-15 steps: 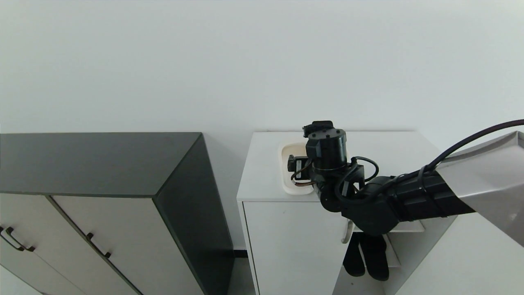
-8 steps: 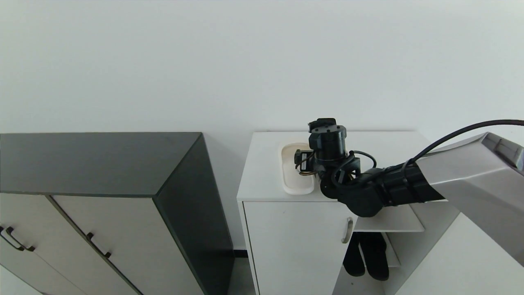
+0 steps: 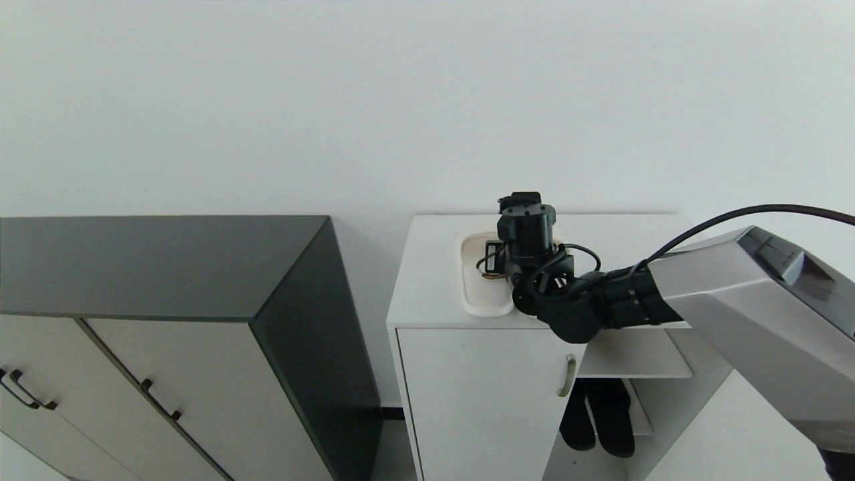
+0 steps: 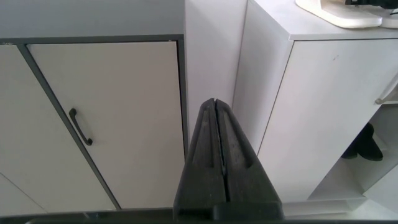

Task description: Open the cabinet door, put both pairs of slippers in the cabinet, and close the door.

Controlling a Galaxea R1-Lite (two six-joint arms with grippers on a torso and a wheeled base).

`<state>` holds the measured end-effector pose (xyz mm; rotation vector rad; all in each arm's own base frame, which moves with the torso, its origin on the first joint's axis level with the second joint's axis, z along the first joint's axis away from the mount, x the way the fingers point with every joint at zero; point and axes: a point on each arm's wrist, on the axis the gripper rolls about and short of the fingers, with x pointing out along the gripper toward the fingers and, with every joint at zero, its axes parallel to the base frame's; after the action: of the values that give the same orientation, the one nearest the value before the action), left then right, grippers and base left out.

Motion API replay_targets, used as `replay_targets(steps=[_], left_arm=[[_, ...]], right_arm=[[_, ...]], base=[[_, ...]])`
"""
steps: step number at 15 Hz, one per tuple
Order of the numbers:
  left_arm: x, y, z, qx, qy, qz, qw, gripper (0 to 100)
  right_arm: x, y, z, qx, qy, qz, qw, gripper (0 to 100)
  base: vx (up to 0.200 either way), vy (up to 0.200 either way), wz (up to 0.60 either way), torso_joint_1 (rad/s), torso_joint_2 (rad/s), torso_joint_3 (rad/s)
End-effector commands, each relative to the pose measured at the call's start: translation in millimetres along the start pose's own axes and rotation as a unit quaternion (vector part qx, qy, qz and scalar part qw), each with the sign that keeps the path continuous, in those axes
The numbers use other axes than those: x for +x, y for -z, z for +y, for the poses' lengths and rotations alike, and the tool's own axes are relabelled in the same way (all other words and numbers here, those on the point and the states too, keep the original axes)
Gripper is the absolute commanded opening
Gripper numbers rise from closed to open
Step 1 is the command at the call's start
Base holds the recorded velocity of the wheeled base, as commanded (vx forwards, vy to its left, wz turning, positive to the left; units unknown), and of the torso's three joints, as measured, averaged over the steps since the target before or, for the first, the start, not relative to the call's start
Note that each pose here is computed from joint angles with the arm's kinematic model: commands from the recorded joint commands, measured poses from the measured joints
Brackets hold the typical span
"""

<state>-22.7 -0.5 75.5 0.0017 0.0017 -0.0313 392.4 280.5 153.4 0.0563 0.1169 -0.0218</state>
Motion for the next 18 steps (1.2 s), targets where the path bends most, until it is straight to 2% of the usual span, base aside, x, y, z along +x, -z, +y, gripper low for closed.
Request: replay_targets(steps=[1, 7, 11, 14, 16, 18], left_arm=[[0.0, 0.0, 0.0, 0.000, 0.000, 0.000, 1.0000, 0], [0.0, 0.0, 0.0, 0.000, 0.000, 0.000, 1.0000, 0], [0.0, 0.0, 0.0, 0.000, 0.000, 0.000, 1.0000, 0], [0.0, 0.0, 0.0, 0.000, 0.000, 0.000, 1.0000, 0], [0.0, 0.0, 0.1, 0.001, -0.002, 0.000, 1.0000, 0], [0.0, 0.0, 0.1, 0.001, -0.003, 0.000, 1.0000, 0]], right_arm=[[1.4, 3.0, 1.2, -0.003, 0.002, 0.001, 1.000, 0], [-68.4, -40.4, 1.0, 0.005, -0.044, -0.011, 0.999, 0], [-87.9, -33.1, -12.2, -0.005, -0.053, 0.010, 0.999, 0], [-97.5, -23.8, -21.1, -0.012, -0.088, 0.031, 0.996, 0], [-118.4, -27.7, -33.3, -0.018, -0.136, 0.040, 0.990, 0], [-131.6, -30.1, -40.9, -0.030, -0.146, 0.042, 0.988, 0]], base=[[0.000, 0.000, 0.00, 0.000, 0.00, 0.000], [0.000, 0.000, 0.00, 0.000, 0.00, 0.000], [0.000, 0.000, 0.00, 0.000, 0.00, 0.000], [0.000, 0.000, 0.00, 0.000, 0.00, 0.000], [0.000, 0.000, 0.00, 0.000, 0.00, 0.000], [0.000, 0.000, 0.00, 0.000, 0.00, 0.000]])
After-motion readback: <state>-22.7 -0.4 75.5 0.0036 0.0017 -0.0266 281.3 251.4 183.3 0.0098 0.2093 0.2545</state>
